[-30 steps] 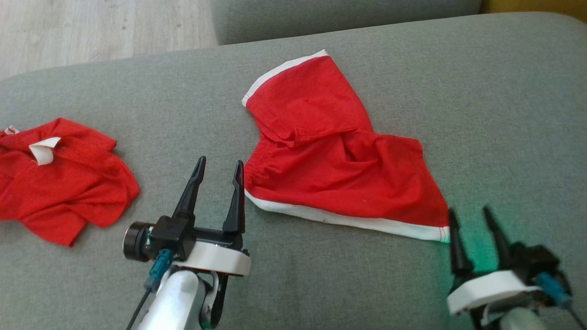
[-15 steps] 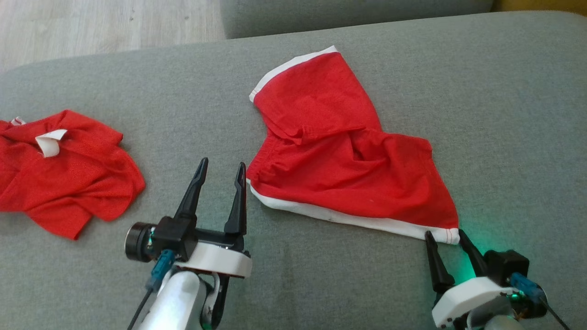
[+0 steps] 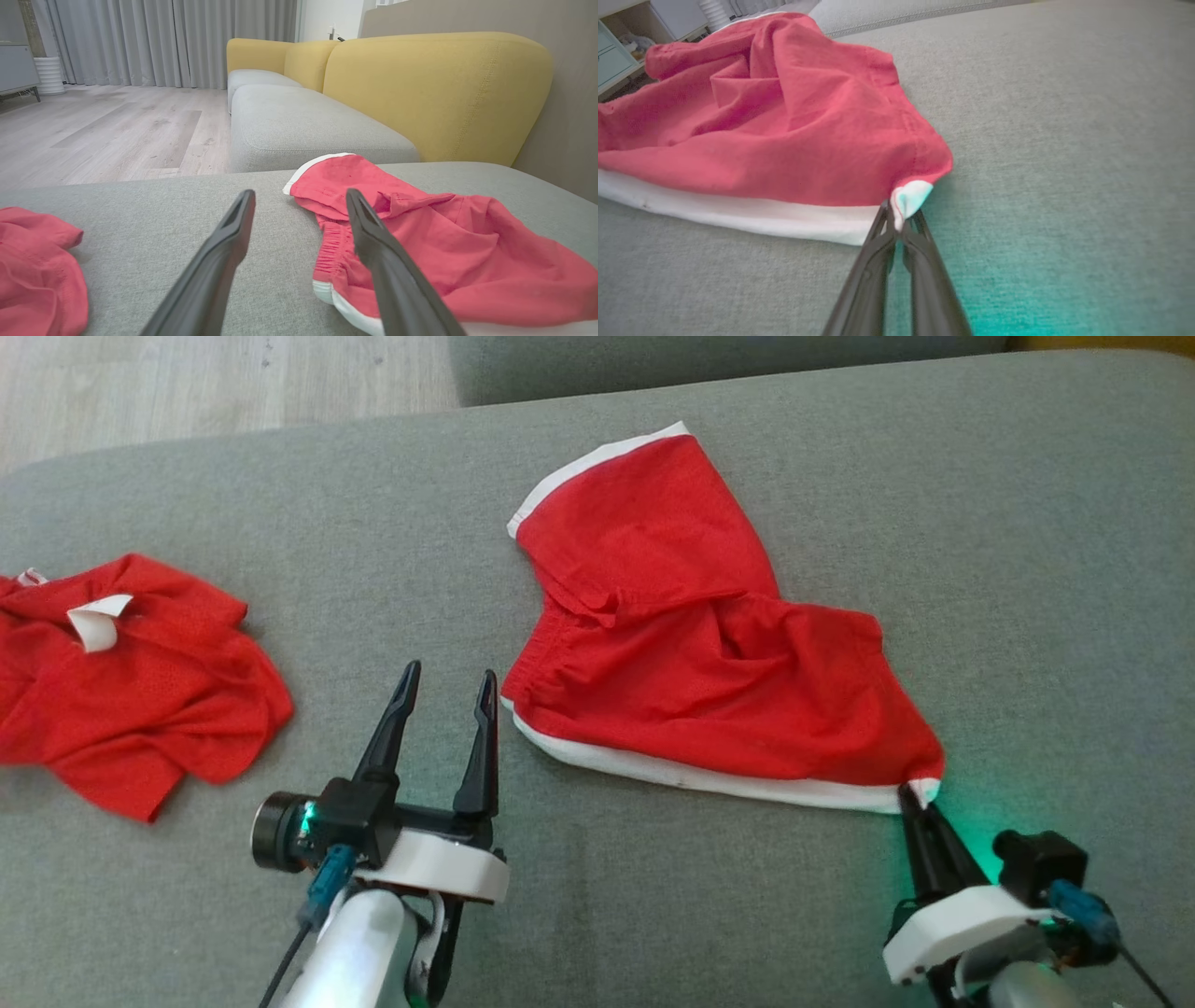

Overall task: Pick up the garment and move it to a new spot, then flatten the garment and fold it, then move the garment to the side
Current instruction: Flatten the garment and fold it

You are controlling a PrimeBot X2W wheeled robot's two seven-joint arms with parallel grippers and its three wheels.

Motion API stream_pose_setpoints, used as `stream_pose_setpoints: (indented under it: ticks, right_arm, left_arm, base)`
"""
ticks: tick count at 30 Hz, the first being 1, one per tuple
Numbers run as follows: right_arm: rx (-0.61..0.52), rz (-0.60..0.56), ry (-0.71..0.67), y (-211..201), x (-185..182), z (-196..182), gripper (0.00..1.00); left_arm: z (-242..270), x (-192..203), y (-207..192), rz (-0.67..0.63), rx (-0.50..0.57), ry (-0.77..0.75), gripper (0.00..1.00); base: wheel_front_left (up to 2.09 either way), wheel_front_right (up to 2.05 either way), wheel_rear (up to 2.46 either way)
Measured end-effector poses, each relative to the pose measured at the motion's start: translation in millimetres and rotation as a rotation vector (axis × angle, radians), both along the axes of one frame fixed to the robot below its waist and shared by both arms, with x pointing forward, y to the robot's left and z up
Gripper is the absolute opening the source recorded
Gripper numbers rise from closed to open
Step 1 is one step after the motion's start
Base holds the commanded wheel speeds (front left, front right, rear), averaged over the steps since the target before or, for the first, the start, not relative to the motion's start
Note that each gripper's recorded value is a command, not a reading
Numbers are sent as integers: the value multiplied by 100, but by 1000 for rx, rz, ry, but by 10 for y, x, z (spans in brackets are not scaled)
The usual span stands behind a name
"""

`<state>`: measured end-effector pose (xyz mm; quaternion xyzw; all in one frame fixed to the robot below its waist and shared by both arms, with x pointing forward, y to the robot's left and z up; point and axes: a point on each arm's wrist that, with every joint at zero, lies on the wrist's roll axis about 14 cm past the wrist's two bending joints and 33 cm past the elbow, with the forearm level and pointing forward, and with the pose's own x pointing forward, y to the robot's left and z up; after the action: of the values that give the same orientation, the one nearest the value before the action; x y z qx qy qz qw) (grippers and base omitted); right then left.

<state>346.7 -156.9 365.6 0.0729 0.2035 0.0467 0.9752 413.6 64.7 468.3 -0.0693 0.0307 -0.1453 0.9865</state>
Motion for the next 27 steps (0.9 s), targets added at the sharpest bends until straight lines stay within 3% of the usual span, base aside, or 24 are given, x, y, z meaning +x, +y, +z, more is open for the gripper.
stream_pose_setpoints:
  ticks: [6, 11, 18, 27]
  right_arm:
    - [-26, -89, -20, -301, 31, 38, 0]
    - [-51, -139, -45, -491, 119, 100, 0]
    - [-69, -152, -35, -557, 149, 64, 0]
    - [-74, -160, -28, -592, 178, 40, 0]
  left_arm:
    - [-93, -15, -50, -36, 29, 18, 100]
    - [-287, -101, -234, -152, 63, 67, 100]
    - [-473, -170, -503, -295, 78, 121, 100]
    - [-677, -71, -675, -382, 135, 198, 100]
  base:
    - [0, 0, 0]
    - [0, 0, 0]
    - [0, 0, 0]
    - [0, 0, 0]
